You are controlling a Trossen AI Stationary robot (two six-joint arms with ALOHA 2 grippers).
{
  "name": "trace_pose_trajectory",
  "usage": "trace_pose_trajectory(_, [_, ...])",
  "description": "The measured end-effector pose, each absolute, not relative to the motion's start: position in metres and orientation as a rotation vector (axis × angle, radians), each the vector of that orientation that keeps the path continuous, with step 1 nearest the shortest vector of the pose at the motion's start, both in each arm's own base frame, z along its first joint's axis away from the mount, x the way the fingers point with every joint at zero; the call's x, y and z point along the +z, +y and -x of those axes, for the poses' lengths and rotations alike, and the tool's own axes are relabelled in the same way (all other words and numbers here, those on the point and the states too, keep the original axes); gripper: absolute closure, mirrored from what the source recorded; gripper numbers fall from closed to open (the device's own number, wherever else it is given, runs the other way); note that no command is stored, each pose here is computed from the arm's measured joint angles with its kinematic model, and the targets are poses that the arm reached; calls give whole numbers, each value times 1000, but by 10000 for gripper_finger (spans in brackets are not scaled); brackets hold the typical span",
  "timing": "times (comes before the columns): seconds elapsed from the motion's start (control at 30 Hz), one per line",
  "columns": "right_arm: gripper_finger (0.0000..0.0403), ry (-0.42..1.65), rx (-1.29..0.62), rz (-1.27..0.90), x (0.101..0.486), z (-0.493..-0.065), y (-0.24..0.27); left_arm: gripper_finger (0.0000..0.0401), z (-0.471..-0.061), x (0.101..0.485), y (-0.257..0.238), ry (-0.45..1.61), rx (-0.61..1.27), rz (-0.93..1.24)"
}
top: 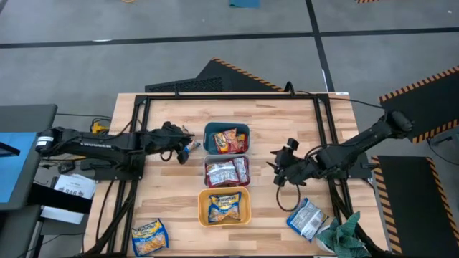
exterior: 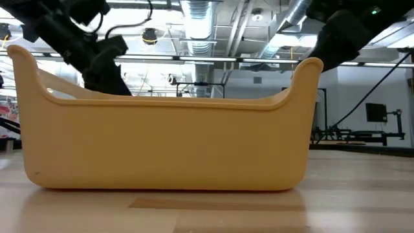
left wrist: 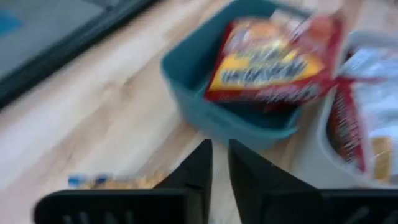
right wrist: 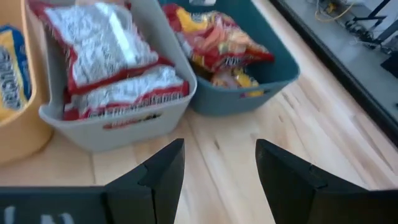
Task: Sort Maruchan noodles
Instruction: Put the blue noodle pack into the yellow bin
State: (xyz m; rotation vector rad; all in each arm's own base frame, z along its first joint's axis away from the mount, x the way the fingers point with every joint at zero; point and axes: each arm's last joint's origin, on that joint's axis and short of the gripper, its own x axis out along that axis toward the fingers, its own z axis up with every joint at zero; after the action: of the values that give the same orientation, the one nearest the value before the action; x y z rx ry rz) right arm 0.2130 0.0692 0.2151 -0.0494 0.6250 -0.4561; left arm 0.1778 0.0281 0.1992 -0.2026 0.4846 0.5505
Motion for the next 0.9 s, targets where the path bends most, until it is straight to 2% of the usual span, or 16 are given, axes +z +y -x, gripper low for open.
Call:
trace_pose_trajectory(0.23, [185, 624, -499, 55, 211, -224, 58, 277, -177, 182, 45, 588, 709, 250])
trace_pose_trajectory(0.43, [185, 631, -510, 50, 209, -227, 56, 232, -170, 178, 55, 630, 804, 304])
trace_pose_trajectory(0.7, [185, 609, -497, 32, 210, -228, 57, 220, -161, 173, 63, 639, 942, 414])
trace_pose_trajectory(0.9, [185, 611, -486, 25, 210, -228, 58, 220, -157, 170, 64, 670, 956, 467])
